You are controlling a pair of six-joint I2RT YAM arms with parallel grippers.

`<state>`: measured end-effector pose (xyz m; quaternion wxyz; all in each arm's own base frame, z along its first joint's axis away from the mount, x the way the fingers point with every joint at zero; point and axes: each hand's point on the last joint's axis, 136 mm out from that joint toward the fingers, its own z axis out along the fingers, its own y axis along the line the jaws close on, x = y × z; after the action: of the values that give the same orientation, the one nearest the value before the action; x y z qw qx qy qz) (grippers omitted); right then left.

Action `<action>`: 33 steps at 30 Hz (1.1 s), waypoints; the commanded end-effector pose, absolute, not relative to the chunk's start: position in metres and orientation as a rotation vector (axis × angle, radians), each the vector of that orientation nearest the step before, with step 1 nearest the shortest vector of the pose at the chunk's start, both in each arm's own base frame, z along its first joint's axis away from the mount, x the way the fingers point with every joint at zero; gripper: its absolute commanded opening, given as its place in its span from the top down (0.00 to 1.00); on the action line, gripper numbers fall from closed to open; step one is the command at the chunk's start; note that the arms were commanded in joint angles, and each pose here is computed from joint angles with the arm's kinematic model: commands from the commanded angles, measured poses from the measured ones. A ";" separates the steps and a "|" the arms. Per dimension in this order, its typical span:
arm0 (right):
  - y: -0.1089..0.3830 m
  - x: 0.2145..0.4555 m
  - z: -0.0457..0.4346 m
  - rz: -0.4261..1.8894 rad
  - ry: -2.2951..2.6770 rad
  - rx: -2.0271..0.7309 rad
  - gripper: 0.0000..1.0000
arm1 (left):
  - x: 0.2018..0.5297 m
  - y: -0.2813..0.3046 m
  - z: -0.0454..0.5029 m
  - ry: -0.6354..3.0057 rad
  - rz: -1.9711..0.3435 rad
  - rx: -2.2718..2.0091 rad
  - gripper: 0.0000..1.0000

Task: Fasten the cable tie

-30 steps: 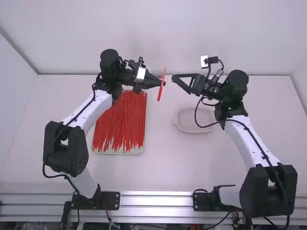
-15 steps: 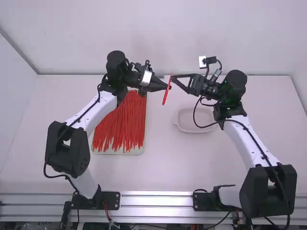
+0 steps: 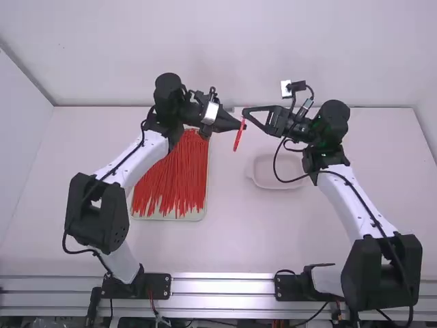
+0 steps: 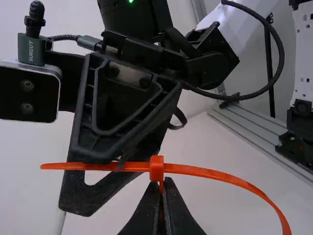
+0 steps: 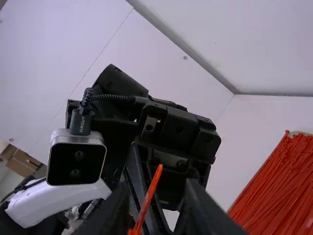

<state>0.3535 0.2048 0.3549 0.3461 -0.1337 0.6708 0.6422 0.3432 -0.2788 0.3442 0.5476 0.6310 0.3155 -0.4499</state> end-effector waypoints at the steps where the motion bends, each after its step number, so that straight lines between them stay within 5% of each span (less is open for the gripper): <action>1: 0.204 0.353 0.354 1.665 1.739 -0.351 0.82 | 0.333 -0.281 0.352 0.698 -1.055 1.516 0.98; 12: 0.206 0.351 0.354 1.677 1.743 -0.351 0.87 | 0.337 -0.282 0.351 0.724 -1.047 1.500 0.98; 14: 0.206 0.351 0.354 1.677 1.744 -0.348 1.00 | 0.337 -0.282 0.351 0.725 -1.047 1.500 0.98; 33: 0.204 0.360 0.356 1.750 1.789 -0.173 1.00 | 0.337 -0.297 0.327 0.820 -1.073 1.487 0.98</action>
<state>0.3574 0.2042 0.3462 0.3034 -0.0762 0.6833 0.6597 0.3526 -0.2866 0.3252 0.5411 0.6145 0.3624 -0.4452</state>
